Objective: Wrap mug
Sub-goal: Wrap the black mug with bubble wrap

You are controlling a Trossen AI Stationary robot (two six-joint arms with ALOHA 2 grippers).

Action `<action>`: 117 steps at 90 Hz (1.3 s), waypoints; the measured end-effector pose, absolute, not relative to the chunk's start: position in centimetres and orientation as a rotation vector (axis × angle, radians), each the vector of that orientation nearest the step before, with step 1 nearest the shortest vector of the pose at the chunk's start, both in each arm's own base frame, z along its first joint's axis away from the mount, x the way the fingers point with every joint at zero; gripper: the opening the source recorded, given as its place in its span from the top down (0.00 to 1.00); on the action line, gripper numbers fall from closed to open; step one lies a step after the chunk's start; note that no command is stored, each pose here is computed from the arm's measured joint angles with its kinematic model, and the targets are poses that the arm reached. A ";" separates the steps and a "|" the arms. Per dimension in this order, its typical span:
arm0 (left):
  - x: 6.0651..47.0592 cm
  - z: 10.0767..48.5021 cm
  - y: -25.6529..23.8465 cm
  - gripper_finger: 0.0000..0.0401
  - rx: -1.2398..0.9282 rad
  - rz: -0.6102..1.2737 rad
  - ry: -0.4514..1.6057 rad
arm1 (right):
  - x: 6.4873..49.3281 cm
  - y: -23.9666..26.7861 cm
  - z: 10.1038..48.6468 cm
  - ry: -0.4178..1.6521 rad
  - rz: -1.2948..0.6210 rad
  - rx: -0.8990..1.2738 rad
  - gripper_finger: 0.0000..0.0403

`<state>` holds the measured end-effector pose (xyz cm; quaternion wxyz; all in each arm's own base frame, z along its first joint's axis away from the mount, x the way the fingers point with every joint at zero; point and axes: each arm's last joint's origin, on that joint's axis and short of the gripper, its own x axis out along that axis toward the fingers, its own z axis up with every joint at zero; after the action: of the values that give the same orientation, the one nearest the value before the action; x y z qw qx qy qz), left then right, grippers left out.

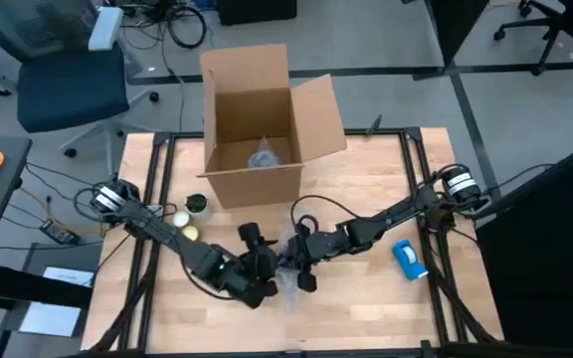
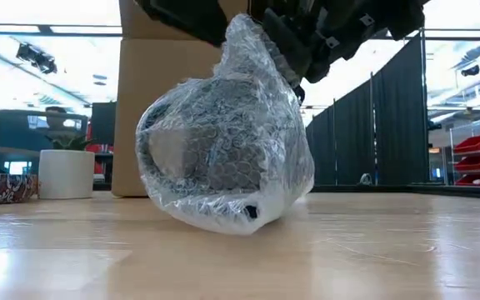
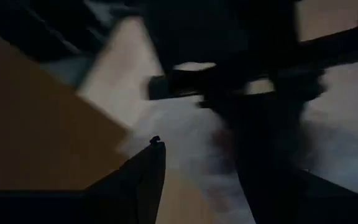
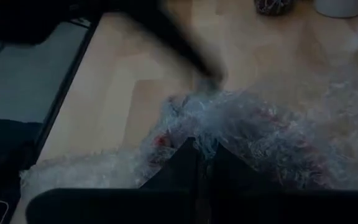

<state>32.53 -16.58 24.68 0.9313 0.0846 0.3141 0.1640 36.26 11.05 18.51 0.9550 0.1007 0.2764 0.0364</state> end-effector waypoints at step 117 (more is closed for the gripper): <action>31.9 20.2 -14.5 0.57 0.168 0.367 0.680 | 37.3 13.2 27.7 0.749 0.128 0.016 0.74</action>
<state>31.89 -14.54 20.25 0.9229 0.0818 0.3313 0.1786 37.28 13.15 27.67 0.9286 0.0078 0.3657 0.0623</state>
